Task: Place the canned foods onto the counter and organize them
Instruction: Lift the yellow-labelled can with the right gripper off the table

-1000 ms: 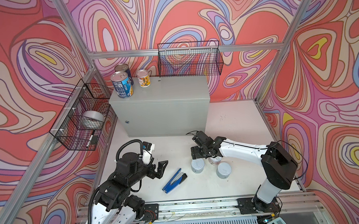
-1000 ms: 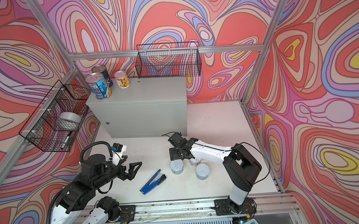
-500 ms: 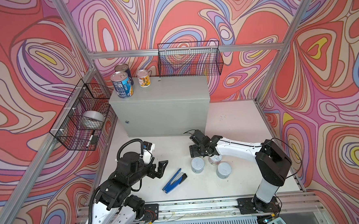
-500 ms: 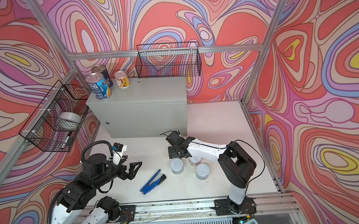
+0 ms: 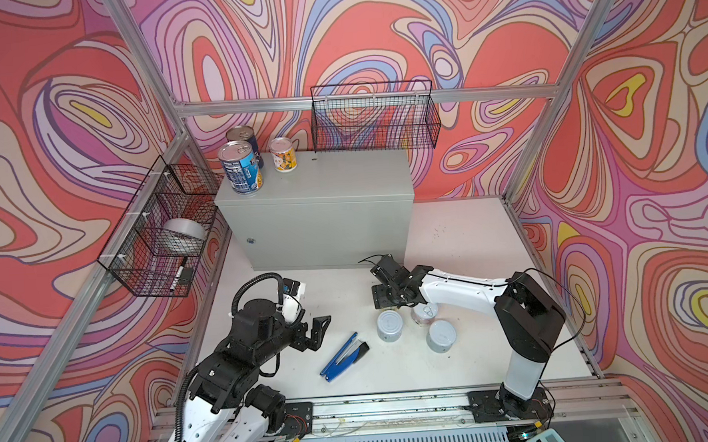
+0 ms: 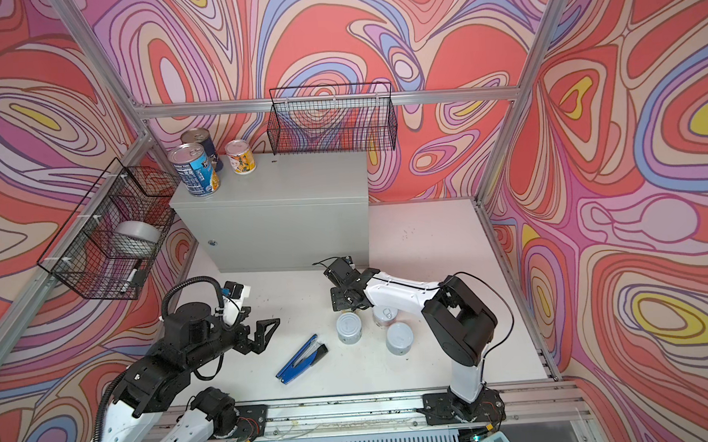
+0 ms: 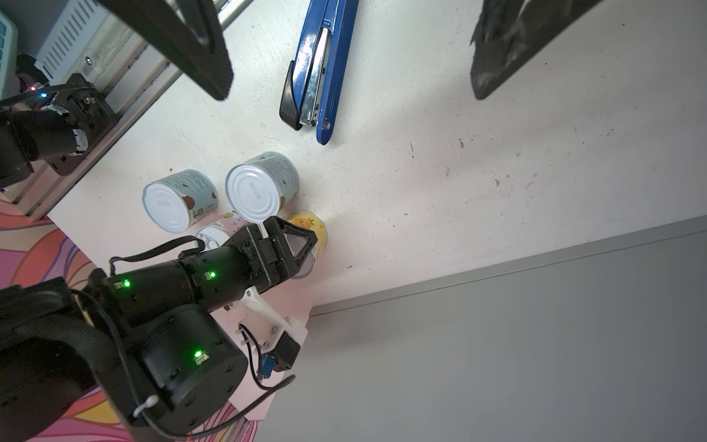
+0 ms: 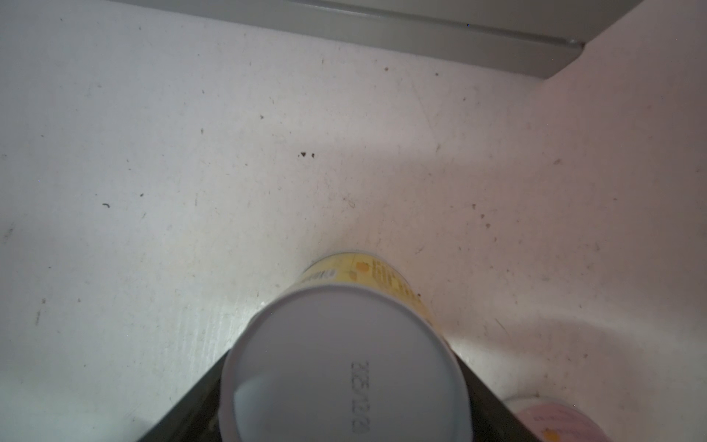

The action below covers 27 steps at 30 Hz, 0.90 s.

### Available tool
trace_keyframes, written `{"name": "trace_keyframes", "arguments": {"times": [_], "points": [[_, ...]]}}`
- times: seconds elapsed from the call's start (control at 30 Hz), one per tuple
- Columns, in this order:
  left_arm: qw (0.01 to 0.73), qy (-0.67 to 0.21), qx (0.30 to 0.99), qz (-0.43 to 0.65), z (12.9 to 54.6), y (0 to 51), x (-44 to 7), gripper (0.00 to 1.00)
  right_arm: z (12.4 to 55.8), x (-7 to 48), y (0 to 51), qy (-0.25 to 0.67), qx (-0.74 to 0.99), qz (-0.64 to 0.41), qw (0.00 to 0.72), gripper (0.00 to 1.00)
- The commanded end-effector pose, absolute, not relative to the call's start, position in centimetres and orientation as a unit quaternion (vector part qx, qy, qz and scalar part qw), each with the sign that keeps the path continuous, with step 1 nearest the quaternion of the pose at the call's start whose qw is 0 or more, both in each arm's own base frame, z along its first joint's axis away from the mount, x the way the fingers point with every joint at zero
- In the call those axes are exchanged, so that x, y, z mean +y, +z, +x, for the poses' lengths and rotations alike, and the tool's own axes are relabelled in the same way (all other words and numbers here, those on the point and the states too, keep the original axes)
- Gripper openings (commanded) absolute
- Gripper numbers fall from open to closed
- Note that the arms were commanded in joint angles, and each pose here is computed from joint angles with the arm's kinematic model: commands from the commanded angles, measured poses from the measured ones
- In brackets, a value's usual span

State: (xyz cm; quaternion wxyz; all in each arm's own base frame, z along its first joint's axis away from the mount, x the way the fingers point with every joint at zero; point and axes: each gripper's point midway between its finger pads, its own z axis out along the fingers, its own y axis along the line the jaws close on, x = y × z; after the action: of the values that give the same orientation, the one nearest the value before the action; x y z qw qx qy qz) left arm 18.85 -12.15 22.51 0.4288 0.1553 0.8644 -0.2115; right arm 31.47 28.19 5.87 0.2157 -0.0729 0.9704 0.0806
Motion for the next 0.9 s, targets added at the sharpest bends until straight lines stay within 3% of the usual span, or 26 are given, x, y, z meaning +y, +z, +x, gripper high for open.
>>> {"name": "trace_keyframes", "arguments": {"times": [0.0, 0.2, 0.87], "points": [[0.434, -0.206, 0.863, 0.159, 19.0, 22.4, -12.1, 1.0, 31.9, 28.7, 6.1, 0.08, 0.969, -0.076, 0.222, 0.69], [0.434, -0.205, 0.863, 0.158, 19.0, 22.4, -12.1, 1.0, 31.5, 28.8, 6.5, 0.089, 0.969, -0.079, 0.217, 0.59], [0.438, -0.213, 0.858, 0.163, 18.8, 22.7, -12.3, 1.0, 30.7, 30.6, 15.9, 0.215, 0.935, -0.072, 0.271, 0.58]]}}
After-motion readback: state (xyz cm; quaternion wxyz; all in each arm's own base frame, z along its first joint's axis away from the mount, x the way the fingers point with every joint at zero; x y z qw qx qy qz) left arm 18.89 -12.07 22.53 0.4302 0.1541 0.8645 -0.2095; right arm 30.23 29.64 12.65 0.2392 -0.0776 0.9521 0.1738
